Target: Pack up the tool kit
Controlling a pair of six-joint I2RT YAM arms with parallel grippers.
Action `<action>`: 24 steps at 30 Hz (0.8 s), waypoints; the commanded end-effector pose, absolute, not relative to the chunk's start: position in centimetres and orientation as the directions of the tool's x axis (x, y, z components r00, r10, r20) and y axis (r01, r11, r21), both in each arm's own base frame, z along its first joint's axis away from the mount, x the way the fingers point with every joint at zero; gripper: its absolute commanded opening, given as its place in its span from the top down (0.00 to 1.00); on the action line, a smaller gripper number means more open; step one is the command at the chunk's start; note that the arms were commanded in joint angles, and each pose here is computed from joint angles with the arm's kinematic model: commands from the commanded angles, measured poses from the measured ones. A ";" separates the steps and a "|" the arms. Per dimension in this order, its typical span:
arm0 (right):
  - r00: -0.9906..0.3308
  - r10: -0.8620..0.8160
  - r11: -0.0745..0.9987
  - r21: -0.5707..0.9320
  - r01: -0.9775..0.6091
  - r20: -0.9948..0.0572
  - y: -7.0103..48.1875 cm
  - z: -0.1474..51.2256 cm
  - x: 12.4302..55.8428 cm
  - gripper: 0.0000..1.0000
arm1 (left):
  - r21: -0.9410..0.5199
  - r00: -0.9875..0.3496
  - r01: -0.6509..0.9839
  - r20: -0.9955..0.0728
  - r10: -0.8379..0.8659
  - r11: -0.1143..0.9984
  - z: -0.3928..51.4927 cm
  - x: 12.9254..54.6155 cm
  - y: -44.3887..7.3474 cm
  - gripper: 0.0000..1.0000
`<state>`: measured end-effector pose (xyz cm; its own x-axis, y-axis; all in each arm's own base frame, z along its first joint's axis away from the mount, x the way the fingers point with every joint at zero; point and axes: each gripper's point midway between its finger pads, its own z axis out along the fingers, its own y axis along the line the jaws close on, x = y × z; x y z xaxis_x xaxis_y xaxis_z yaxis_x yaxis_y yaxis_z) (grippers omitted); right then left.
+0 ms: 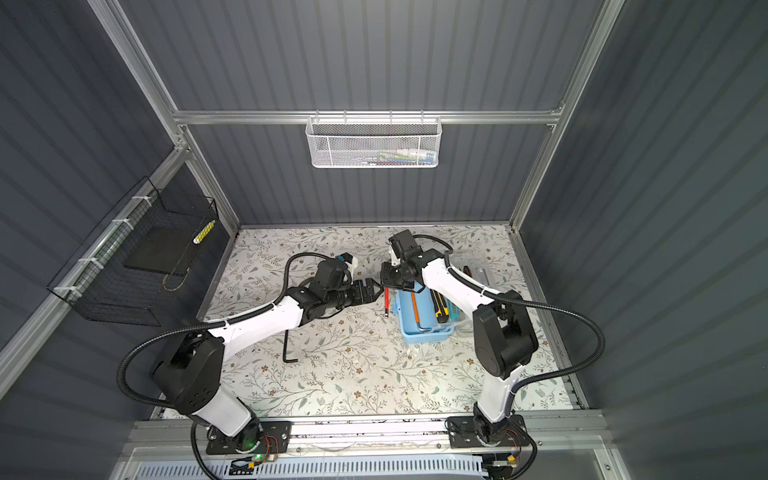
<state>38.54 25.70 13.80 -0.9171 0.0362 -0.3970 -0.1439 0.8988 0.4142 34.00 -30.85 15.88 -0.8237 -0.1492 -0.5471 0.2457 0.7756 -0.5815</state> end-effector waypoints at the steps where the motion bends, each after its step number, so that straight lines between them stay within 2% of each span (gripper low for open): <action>1: -0.895 -0.005 0.932 0.323 -0.166 -0.446 23.0 15.9 38.5 1.00 | -0.457 -0.794 0.169 -0.588 -0.154 0.873 16.1 34.6 -26.0 0.00; 6: -0.901 -0.043 0.963 0.224 -0.153 -0.432 20.3 15.0 38.2 1.00 | -0.370 -0.823 -0.009 -0.525 -0.217 0.929 13.5 34.8 -19.9 0.00; 14: -0.923 -0.101 0.983 0.107 -0.150 -0.372 18.4 12.1 38.2 0.98 | -0.183 -0.836 -0.092 -0.520 -0.176 0.979 11.7 34.1 -15.0 0.00; 24: -0.944 -0.109 0.986 0.083 -0.141 -0.312 18.9 8.8 39.5 0.94 | -0.011 -0.865 -0.200 -0.467 -0.182 0.980 8.9 32.2 -9.7 0.00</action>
